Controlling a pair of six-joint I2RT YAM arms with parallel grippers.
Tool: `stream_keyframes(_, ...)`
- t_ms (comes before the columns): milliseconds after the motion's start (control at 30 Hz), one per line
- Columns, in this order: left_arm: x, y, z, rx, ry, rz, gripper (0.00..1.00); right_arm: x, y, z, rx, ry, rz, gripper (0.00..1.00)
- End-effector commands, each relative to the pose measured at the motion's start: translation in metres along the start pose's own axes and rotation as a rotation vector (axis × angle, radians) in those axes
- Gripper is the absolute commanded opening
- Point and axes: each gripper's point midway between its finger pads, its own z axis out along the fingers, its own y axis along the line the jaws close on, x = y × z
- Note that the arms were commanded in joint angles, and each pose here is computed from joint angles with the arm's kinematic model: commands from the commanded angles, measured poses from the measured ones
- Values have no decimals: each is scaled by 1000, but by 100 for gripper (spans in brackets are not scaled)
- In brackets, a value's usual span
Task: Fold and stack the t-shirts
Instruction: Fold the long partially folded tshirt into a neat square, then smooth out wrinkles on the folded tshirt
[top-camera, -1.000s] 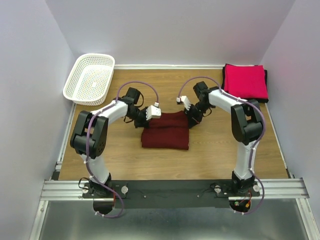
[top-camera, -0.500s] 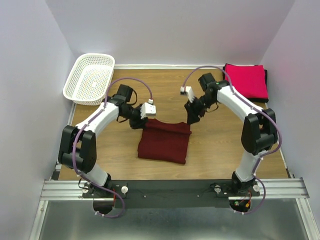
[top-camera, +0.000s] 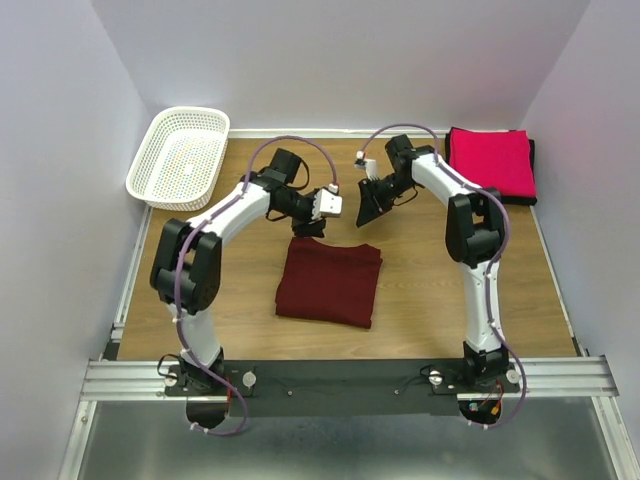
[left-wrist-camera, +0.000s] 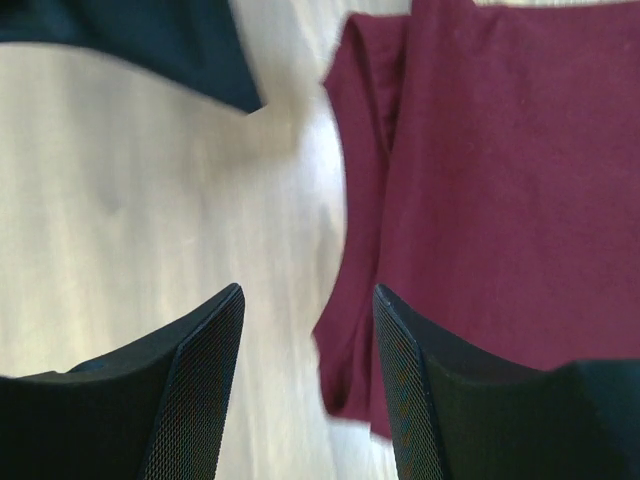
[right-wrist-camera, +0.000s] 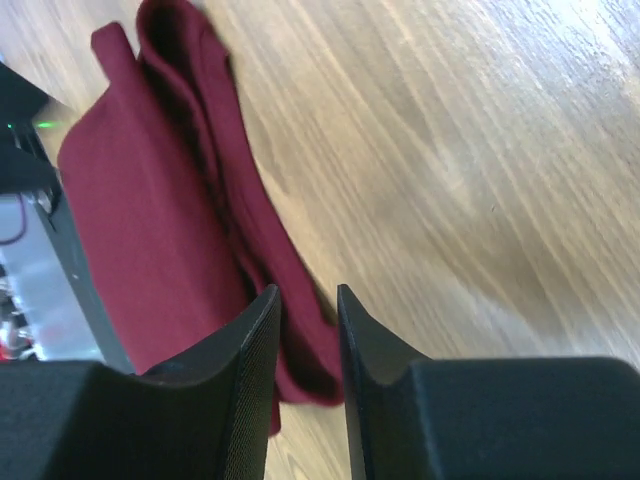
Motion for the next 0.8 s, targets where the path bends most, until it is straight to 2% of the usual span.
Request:
stream_keyframes(0,6,-19,29,113,-4,-11,63,-18,10,1,-75,-43,67,36)
stream_keyframes(333,21,-60,61,281,13,-73,60,-1,12,17,-173,-23,146,36)
stream_keyframes(433,27,-68,68,320,18,-97,56,0,13,18,-185,-23,151,36)
stream_keyframes(533,29,-73,74,347,28,-112,45,0,14,19,-197,-27,158,36)
stream_keyframes(567,29,-71,75,342,28,-109,35,1,14,20,-201,-26,162,36)
stream_keyframes(600,27,-69,74,336,24,-108,31,1,16,20,-214,-28,164,35)
stream_keyframes(633,26,-69,74,331,21,-102,23,0,16,21,-217,-30,160,35)
stream_keyframes(767,16,-70,65,289,9,-79,7,8,25,33,-261,-16,172,33)
